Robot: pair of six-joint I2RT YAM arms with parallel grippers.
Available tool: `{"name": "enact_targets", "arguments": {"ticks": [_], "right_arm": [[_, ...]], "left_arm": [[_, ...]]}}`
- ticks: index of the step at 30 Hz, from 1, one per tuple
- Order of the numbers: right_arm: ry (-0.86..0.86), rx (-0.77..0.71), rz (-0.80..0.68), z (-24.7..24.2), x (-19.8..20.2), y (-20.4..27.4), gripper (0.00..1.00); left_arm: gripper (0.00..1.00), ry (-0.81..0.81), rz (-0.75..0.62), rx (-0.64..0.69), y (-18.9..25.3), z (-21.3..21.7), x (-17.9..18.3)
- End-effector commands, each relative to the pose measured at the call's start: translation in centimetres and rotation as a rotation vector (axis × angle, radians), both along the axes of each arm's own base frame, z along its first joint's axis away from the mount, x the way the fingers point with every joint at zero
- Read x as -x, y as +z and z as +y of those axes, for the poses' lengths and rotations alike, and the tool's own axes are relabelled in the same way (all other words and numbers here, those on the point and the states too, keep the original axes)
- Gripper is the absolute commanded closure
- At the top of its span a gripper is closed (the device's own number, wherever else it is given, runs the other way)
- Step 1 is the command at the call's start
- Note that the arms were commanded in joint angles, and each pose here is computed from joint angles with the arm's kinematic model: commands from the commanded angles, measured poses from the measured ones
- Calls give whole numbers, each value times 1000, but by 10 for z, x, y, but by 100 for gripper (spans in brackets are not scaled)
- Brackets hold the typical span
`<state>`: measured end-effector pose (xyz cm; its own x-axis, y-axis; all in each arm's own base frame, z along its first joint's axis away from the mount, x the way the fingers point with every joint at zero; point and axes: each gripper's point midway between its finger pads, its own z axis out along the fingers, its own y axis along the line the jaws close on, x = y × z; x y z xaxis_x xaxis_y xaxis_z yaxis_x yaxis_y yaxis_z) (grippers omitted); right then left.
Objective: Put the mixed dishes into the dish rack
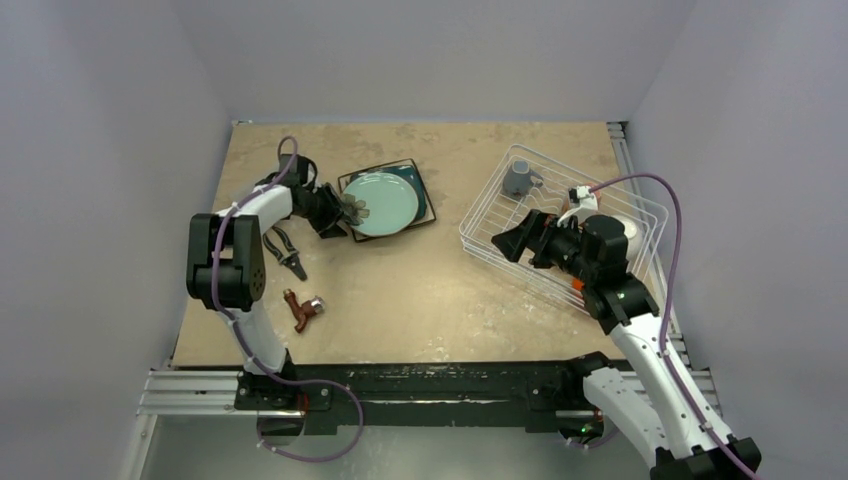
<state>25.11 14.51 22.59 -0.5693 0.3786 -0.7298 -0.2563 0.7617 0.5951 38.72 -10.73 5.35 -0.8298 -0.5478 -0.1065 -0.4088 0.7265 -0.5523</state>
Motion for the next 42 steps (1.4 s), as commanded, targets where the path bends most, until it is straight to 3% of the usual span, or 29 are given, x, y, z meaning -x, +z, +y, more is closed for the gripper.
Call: {"name": "enact_targets", "arguments": {"ticks": [1,12,25,29,35,42], "right_arm": [[18,-33,-49,4,1,13,2],[13,-41,-39,4,3,7,2],[20,-67,-21,8,2,1,2],[19,-71,-18,8,2,1,2],[12,-66,-17,6,5,0,2],[-2,-49,-14,2,6,0,2]], "left_arm": [[56,1,-48,46,6,-3,-16],[70,-18,-154,60,12,-1,-35],[73,-32,-177,139,0,-9,-40],[89,-33,-184,139,-1,-9,-38],[100,-24,-258,154,27,-10,-39],[100,-22,-437,164,94,-3,-38]]}}
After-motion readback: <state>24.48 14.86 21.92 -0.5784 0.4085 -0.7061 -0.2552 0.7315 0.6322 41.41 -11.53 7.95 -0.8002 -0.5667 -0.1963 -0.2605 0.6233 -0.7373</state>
